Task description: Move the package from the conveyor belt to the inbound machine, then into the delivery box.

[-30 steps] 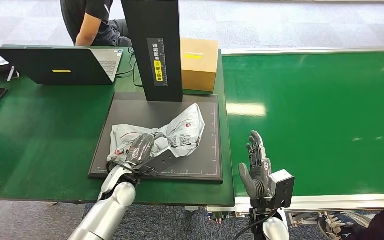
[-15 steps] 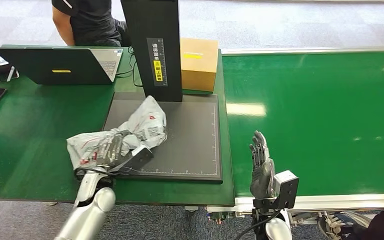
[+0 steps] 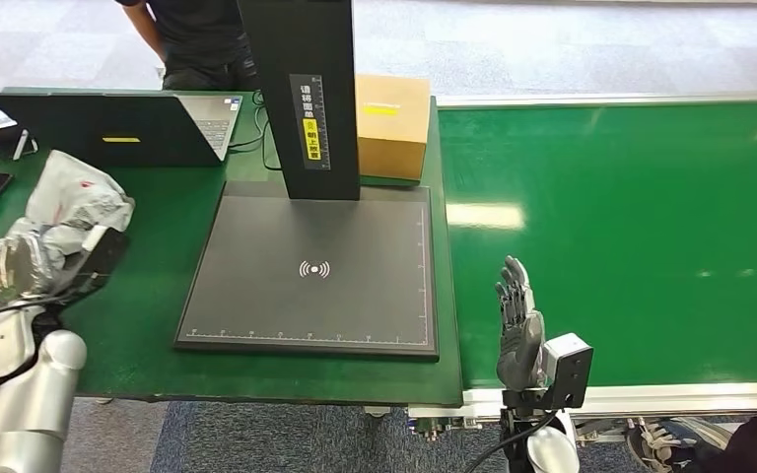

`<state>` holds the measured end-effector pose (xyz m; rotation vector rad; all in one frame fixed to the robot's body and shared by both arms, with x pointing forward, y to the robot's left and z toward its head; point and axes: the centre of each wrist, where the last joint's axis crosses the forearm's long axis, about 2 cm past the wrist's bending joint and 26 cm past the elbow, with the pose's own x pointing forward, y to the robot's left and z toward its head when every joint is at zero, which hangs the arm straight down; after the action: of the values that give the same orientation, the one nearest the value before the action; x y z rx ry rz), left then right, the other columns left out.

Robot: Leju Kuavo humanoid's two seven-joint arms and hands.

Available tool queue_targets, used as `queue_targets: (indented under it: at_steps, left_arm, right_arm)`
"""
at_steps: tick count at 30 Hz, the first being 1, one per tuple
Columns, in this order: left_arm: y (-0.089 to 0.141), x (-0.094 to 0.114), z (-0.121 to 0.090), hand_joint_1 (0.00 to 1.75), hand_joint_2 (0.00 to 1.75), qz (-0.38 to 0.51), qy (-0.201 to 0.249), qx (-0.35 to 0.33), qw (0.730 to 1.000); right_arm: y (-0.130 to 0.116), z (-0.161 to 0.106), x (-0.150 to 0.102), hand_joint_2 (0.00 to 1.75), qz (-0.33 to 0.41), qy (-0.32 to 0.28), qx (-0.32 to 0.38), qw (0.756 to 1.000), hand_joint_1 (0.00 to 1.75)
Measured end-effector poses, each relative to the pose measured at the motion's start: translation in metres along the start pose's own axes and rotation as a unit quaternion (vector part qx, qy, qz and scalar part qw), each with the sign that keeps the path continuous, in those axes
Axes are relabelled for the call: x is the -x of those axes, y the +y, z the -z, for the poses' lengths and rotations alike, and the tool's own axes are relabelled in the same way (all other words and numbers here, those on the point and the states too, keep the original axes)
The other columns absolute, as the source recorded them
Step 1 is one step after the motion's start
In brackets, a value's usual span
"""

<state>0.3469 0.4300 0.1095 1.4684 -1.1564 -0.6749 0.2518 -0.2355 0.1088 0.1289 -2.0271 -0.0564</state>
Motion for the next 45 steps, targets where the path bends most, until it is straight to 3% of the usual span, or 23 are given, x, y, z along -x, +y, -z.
queue_targets:
  at_steps: [2,3,6,7,12,18,29,33,36,40,45]
  left_arm:
    - [0.009,0.012,0.017,1.75,1.75,0.01,0.026,-0.009,1.0]
    - [0.013,0.018,0.026,1.47,1.75,0.015,0.04,-0.011,0.999]
    - [0.028,0.031,0.05,0.16,1.75,0.028,0.065,-0.018,0.997]
    - [0.033,0.033,0.057,0.0,1.75,0.03,0.068,-0.02,0.997]
    - [0.048,0.033,0.081,0.0,1.75,0.023,0.072,-0.024,0.997]
    - [0.052,0.026,0.089,0.0,1.75,0.015,0.066,-0.024,0.997]
    - [0.043,0.012,0.084,0.0,1.75,-0.017,0.026,-0.027,0.999]
    - [0.031,-0.003,0.074,0.0,1.75,-0.111,-0.021,-0.009,0.994]
    - [0.013,-0.029,0.053,0.0,1.75,-0.273,-0.066,0.033,0.959]
    - [-0.009,-0.067,0.014,0.0,1.75,-0.455,-0.111,0.107,0.877]
    - [-0.03,-0.1,-0.042,0.0,1.75,-0.633,-0.173,0.176,0.734]
  right_arm:
    - [0.0,0.002,0.001,0.0,0.0,-0.003,0.003,1.0,0.0]
    - [0.0,0.003,0.001,0.0,0.0,-0.003,0.005,1.0,0.0]
    - [0.0,0.004,0.002,0.0,-0.001,-0.002,0.011,1.0,0.0]
    - [0.0,0.005,0.003,0.0,0.0,-0.002,0.012,1.0,0.0]
    - [0.001,0.009,0.004,0.0,0.0,-0.003,0.013,1.0,0.0]
    - [0.001,0.01,0.005,0.0,-0.002,-0.004,0.018,1.0,0.0]
    - [0.0,0.007,0.005,0.0,-0.009,-0.007,0.031,0.999,0.0]
    - [-0.002,0.007,0.002,0.0,-0.012,-0.017,0.032,0.999,0.0]
    - [-0.002,0.01,0.0,0.0,-0.017,-0.028,0.024,0.999,0.0]
    - [0.001,0.016,-0.003,0.0,-0.019,-0.032,-0.003,0.999,0.0]
    - [0.008,0.029,-0.005,0.0,-0.025,-0.037,-0.036,0.998,0.0]
